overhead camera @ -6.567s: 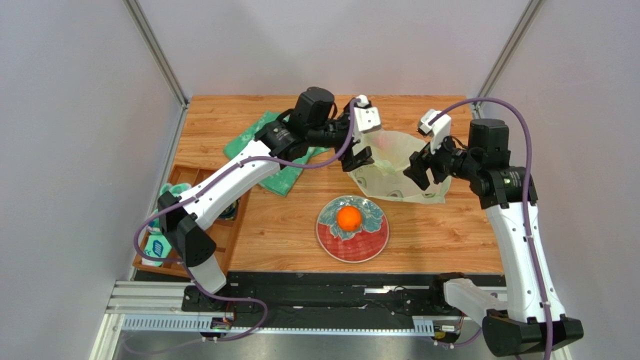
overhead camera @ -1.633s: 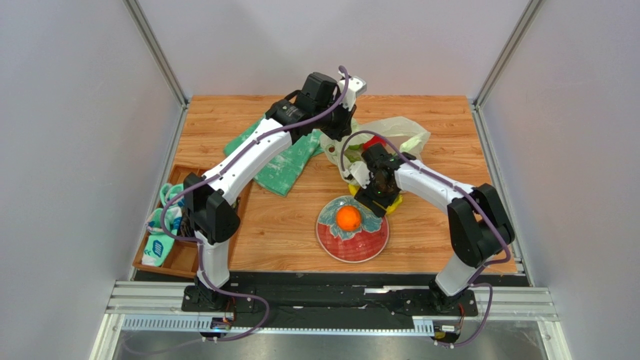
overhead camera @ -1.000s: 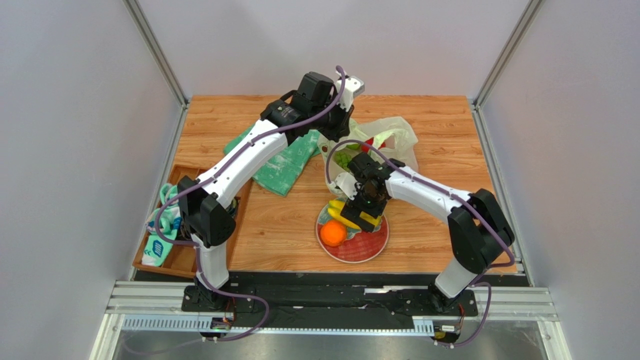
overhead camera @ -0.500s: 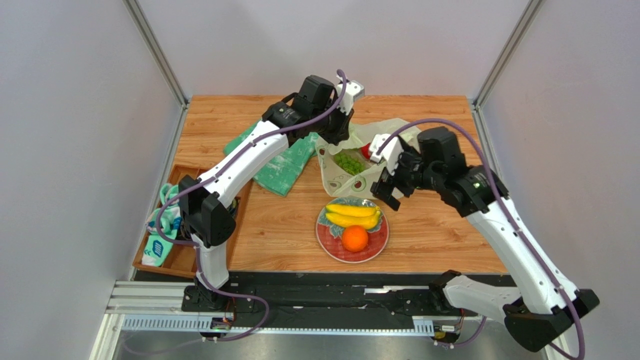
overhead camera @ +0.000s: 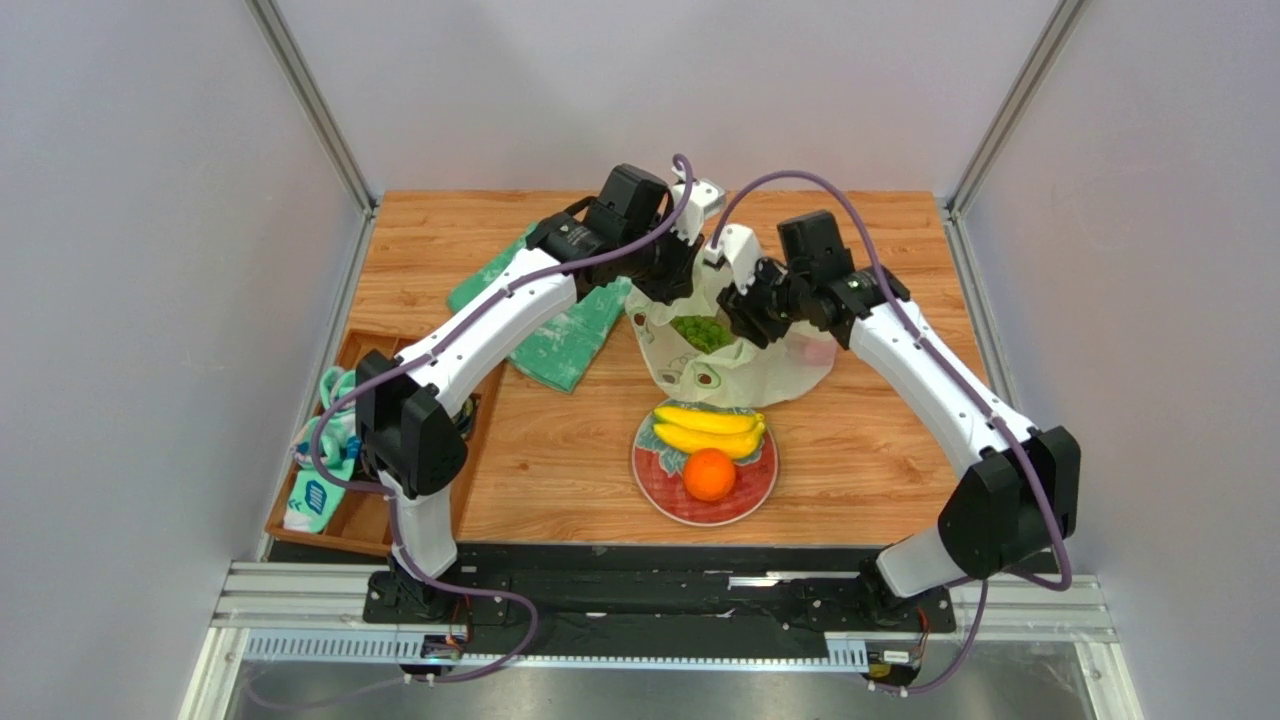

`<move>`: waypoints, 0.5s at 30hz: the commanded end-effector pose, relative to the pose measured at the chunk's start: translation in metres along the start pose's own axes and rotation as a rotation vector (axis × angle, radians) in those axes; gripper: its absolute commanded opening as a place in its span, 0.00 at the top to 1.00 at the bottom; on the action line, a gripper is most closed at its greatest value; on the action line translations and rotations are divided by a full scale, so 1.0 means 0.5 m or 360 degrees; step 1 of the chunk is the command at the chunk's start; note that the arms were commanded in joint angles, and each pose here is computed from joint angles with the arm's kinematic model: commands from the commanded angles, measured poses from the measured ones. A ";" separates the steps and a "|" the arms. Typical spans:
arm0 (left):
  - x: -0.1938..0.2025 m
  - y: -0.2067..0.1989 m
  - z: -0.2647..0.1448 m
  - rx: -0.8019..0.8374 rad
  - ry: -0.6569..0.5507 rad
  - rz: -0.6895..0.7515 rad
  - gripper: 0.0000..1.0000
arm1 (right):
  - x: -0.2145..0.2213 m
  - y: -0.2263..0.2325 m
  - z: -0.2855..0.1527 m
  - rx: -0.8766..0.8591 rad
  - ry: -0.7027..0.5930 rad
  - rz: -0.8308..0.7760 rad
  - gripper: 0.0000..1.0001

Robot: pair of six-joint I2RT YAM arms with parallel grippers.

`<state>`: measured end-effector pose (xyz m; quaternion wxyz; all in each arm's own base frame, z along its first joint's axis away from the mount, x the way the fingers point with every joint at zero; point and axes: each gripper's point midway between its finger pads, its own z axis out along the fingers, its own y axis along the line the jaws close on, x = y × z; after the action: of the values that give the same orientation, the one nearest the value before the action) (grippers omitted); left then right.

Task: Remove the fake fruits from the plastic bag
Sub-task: Place the fake fruit on the plate, then adjust the plastic bag at the center of the board.

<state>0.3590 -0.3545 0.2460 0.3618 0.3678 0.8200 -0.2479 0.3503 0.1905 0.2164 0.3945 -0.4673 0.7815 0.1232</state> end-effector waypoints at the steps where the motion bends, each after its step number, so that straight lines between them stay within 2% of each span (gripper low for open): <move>1: -0.029 -0.013 -0.060 -0.0025 -0.0101 -0.0034 1.00 | 0.151 0.014 0.003 0.0004 0.0286 0.0069 0.59; 3: -0.016 -0.016 -0.058 -0.0022 -0.0079 -0.0055 1.00 | 0.209 0.008 -0.033 0.0066 0.0351 0.0135 0.59; 5: -0.009 -0.018 -0.055 -0.0013 -0.0067 -0.0065 1.00 | 0.300 0.027 -0.056 0.0061 0.0524 0.0179 0.59; 8: -0.004 -0.027 -0.046 0.0034 -0.0058 -0.0086 1.00 | 0.359 0.028 -0.106 0.0116 0.0625 0.0174 0.59; 10: 0.000 -0.034 -0.037 0.0076 -0.0043 -0.0099 1.00 | 0.350 0.029 -0.133 0.0138 0.0590 0.0145 0.58; 12: 0.006 -0.033 -0.030 0.0076 -0.0024 -0.0114 1.00 | 0.303 0.022 -0.155 0.0137 0.0481 0.0088 0.56; 15: 0.014 -0.029 -0.022 0.0066 -0.0005 -0.0138 1.00 | 0.192 0.047 -0.187 0.0014 0.0168 0.0032 0.53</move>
<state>0.3430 -0.3490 0.2416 0.3411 0.3479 0.8324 -0.2641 0.2544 0.0585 0.1353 0.2593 -0.4218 0.8675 0.0486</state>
